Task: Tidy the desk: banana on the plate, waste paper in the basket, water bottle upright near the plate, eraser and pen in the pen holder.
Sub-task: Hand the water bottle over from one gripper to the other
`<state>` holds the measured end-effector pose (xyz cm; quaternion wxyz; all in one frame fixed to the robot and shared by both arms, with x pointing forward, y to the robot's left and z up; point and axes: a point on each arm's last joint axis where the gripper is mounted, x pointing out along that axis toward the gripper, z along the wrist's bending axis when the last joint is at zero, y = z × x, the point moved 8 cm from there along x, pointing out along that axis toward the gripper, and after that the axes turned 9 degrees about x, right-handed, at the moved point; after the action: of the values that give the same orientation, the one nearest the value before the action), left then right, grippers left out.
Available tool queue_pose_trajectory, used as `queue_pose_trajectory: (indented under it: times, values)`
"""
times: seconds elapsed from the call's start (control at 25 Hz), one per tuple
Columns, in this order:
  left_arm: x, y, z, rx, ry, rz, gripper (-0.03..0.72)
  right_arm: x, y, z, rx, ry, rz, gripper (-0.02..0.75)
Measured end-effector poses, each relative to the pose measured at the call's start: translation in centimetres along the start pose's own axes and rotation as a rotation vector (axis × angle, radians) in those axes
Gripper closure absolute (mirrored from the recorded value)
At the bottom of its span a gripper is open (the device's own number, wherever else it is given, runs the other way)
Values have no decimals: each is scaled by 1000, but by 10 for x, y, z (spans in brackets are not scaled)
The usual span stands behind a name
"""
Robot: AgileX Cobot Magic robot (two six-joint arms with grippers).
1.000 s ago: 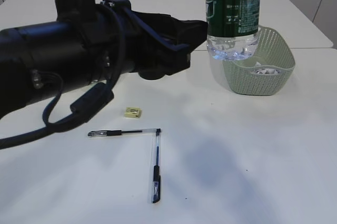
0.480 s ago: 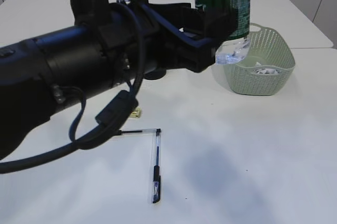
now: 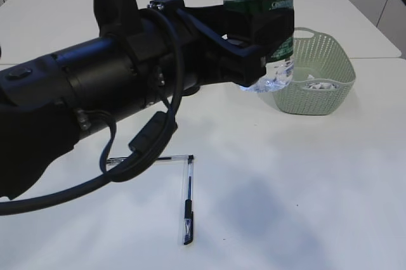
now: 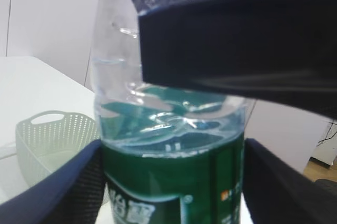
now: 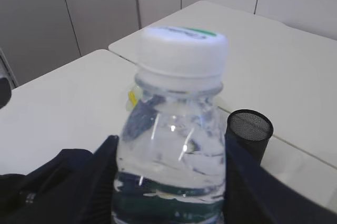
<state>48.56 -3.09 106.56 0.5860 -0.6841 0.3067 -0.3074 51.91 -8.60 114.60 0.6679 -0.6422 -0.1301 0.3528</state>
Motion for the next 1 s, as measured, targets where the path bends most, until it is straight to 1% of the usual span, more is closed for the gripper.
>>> queue_pose_trajectory:
  times: [0.16,0.36,0.48,0.76,1.0]
  values:
    - [0,0,0,-2,0,0,133,0,1,6,-20,-36,5,364]
    - [0,-1,-1,1,5,-4,134,-2,3,22,-38,-130,16,364]
    - [0,-1,-1,2,6,-6,134,-3,-2,29,-38,-170,-11,364]
    - [0,-1,-1,2,6,-6,141,-3,-5,32,-69,-189,-35,364]
    - [0,-1,-2,2,6,-8,210,-3,-6,32,-72,-190,-36,364]
